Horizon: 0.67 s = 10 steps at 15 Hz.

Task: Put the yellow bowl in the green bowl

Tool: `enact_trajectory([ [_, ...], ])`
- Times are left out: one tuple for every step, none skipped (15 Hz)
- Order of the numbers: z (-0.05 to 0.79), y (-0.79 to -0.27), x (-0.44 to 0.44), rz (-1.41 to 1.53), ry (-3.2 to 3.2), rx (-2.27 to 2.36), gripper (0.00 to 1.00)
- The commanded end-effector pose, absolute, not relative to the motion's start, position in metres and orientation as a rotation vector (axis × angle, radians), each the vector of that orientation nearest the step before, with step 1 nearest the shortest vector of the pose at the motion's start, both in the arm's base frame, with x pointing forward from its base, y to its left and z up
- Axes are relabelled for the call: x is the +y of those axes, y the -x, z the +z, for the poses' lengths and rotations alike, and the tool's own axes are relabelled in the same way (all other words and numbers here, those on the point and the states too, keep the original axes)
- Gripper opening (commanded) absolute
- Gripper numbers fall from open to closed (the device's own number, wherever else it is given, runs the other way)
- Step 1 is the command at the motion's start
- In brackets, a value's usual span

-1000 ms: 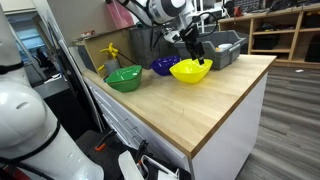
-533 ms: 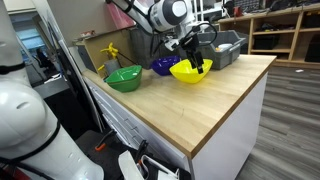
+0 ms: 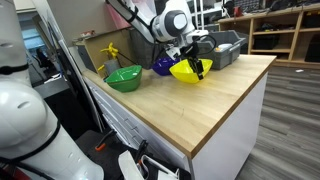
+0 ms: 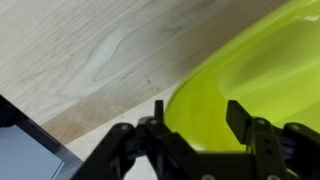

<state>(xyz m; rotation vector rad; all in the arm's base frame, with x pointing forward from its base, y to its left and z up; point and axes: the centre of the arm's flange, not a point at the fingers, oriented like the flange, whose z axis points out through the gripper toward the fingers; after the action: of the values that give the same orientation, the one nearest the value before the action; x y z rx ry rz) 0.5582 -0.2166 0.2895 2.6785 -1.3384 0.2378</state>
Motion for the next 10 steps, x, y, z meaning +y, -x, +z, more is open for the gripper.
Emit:
enact_trajectory([
  [0.289,-0.563,-0.206,0.291,-2.699,-1.334,0.35],
  [0.289,-0.563,-0.204,0.291,-2.703,-1.333,0.27],
  [0.289,-0.563,-0.202,0.288,-2.707,-1.334,0.2],
  [0.288,-0.563,-0.201,0.285,-2.71,-1.334,0.13],
  [0.289,-0.564,-0.199,0.282,-2.716,-1.33,0.05],
  [0.291,-0.565,-0.198,0.284,-2.721,-1.327,0.02],
  [0.294,-0.566,-0.196,0.285,-2.729,-1.325,0.0],
  [0.299,-0.566,-0.193,0.289,-2.739,-1.315,0.03],
  [0.305,-0.565,-0.191,0.295,-2.749,-1.298,0.03],
  [0.311,-0.564,-0.19,0.301,-2.754,-1.288,0.03],
])
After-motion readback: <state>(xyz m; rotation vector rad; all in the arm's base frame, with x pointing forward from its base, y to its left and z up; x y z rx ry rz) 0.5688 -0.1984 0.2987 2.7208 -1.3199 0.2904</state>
